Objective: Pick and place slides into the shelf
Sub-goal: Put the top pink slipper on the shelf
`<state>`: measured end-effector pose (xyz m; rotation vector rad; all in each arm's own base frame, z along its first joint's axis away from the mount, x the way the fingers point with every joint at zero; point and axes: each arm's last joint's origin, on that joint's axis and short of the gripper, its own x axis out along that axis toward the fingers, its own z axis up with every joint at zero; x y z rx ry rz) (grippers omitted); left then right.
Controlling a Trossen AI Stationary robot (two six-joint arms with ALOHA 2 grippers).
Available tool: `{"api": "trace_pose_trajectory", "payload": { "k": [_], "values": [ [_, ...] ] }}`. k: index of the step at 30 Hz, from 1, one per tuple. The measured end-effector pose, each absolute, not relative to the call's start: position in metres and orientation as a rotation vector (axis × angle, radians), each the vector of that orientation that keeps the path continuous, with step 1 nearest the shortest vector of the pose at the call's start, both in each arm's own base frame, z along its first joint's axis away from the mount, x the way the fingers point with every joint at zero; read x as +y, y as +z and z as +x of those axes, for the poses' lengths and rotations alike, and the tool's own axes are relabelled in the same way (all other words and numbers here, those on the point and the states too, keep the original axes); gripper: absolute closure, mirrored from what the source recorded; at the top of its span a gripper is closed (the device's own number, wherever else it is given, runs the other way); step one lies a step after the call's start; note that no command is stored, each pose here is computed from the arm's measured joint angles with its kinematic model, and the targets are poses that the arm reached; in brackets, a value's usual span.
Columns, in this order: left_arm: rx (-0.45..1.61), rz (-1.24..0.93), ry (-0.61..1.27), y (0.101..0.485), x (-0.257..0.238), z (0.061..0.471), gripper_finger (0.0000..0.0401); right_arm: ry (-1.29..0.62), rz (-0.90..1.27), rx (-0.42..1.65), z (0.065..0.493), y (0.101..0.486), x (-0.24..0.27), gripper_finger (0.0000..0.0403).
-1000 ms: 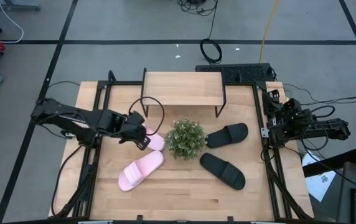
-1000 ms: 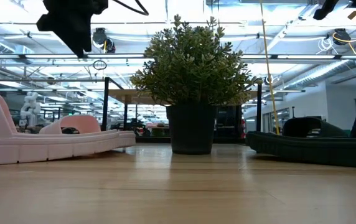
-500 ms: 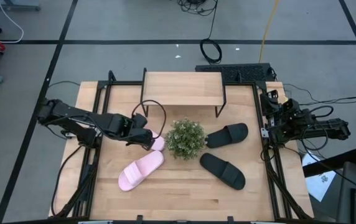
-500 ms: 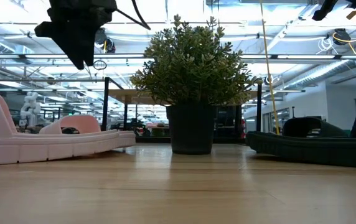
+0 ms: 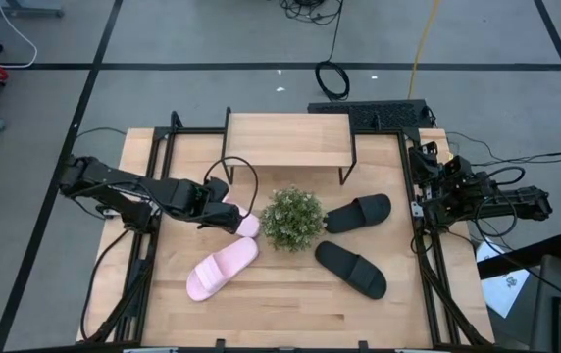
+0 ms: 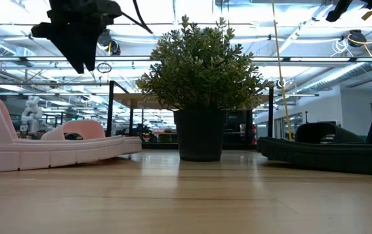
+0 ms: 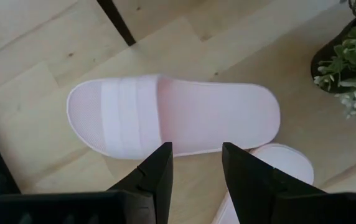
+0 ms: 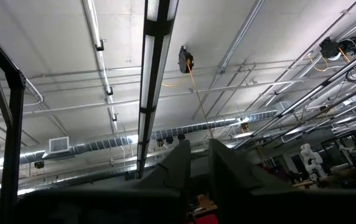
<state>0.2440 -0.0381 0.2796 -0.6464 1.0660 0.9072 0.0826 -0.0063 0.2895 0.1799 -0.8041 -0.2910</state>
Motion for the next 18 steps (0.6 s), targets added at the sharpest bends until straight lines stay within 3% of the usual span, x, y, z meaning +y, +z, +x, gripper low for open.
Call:
{"api": "trace_pose_trajectory", "payload": {
  "k": [5,18],
  "values": [
    [1.081,-0.685,0.96,0.262,-0.038,0.24,0.0255,-0.287,0.187,-0.805,0.083,0.29,-0.006,0.0322],
    [1.037,-0.634,0.988,0.256,-0.037,0.243,0.0133,-0.287,0.192,-0.815,0.082,0.29,-0.006,0.0303]
  ]
}}
